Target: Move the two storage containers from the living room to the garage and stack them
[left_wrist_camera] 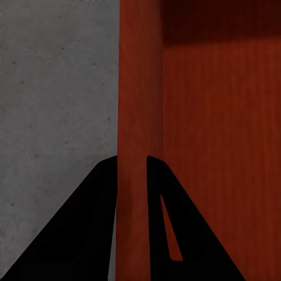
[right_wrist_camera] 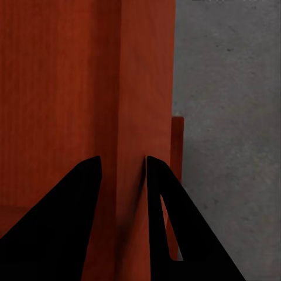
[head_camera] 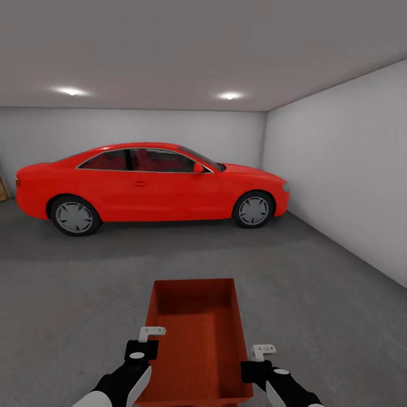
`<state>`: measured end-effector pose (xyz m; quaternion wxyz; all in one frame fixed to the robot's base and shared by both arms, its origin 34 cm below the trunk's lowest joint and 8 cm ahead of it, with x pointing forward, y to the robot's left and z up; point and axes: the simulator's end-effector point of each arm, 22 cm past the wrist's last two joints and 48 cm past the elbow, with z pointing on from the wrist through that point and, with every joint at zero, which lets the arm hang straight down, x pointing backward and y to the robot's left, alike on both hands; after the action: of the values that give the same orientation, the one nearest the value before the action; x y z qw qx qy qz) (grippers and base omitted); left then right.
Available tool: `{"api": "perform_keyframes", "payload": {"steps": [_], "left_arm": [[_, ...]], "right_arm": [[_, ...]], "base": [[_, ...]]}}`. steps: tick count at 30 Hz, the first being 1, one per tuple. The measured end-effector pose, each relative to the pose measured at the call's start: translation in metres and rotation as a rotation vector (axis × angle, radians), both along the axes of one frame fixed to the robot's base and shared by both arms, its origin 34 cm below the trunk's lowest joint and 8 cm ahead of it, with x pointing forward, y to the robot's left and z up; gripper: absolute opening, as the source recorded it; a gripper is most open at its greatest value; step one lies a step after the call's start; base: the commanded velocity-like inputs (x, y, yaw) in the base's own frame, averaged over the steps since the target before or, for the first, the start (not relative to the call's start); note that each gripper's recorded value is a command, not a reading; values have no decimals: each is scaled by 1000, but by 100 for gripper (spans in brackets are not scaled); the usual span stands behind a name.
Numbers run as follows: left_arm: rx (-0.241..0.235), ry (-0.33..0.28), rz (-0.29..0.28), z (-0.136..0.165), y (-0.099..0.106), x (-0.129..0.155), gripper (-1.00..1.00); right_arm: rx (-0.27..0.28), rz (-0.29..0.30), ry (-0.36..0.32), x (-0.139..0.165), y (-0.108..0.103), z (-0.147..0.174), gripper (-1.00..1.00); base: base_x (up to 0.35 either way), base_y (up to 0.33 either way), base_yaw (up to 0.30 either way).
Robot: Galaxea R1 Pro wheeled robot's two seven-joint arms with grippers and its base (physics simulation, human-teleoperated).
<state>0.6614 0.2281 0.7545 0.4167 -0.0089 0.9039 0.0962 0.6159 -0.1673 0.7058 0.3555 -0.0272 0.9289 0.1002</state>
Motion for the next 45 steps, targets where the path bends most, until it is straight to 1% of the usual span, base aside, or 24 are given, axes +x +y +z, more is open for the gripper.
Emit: {"api": "perform_keyframes", "payload": {"steps": [15, 27, 45], "left_arm": [[2, -5, 1, 1, -1, 1, -100], [0, -1, 3, -18, -1, 2, -100], [2, 26, 4, -58, -1, -2, -100]], "right_arm": [[0, -1, -5, 1, -1, 0, -100], [-1, 0, -1, 3, -1, -18, -100], [-1, 0, 25, -3, -1, -58, -100]], "base": [[0, 0, 0], [0, 0, 0], [0, 0, 0]]}}
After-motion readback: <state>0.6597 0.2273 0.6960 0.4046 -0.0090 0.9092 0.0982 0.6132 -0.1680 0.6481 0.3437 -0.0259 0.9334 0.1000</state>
